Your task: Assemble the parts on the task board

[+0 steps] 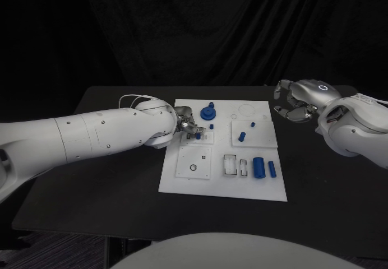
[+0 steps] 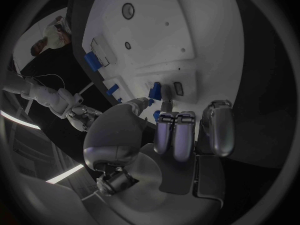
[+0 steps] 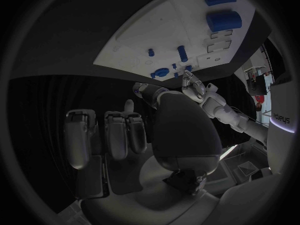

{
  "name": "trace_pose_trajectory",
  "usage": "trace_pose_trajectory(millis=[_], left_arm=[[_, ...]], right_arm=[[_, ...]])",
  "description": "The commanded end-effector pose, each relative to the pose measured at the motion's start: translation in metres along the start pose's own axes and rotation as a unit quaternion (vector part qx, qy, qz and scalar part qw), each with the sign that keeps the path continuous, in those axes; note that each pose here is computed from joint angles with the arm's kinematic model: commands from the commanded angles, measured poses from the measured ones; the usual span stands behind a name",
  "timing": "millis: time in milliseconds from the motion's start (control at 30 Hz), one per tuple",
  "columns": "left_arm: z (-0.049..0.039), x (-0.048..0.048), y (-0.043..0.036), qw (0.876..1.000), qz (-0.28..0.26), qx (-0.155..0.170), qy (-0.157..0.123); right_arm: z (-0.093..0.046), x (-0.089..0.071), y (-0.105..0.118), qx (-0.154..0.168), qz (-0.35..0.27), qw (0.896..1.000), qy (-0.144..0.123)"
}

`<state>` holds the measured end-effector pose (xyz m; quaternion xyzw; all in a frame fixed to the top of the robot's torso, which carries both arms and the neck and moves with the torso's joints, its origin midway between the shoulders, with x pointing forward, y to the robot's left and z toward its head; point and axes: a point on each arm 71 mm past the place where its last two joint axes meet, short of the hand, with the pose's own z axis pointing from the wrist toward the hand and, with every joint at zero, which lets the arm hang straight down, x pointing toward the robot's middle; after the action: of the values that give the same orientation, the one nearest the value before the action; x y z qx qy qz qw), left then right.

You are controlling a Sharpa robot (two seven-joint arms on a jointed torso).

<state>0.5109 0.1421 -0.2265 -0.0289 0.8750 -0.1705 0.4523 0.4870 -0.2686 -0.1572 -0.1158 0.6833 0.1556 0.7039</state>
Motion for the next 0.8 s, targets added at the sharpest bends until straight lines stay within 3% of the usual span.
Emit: trace_pose_trajectory(millis=[33, 300, 533, 667, 800], left_arm=[[0.0011, 0.0061, 0.0003, 1.000, 0.004, 0.005, 0.017], [-0.0002, 0.0038, 0.0001, 1.000, -0.005, 0.015, 0.000], [-0.0092, 0.0006, 0.0007, 0.999, -0.022, 0.029, -0.032], [-0.0172, -0.0133, -0.0014, 0.997, -0.014, 0.045, -0.056], [-0.0241, -0.0355, -0.0052, 0.995, 0.007, 0.061, -0.075]], right_arm=[[-0.001, 0.002, -0.002, 0.011, -0.003, 1.000, 0.005], [-0.001, 0.002, -0.002, 0.012, -0.003, 1.000, 0.004], [-0.003, 0.001, -0.004, 0.016, -0.003, 1.000, 0.004], [-0.005, 0.001, -0.006, 0.019, -0.003, 1.000, 0.004], [-0.005, 0.001, -0.007, 0.020, -0.003, 1.000, 0.003]])
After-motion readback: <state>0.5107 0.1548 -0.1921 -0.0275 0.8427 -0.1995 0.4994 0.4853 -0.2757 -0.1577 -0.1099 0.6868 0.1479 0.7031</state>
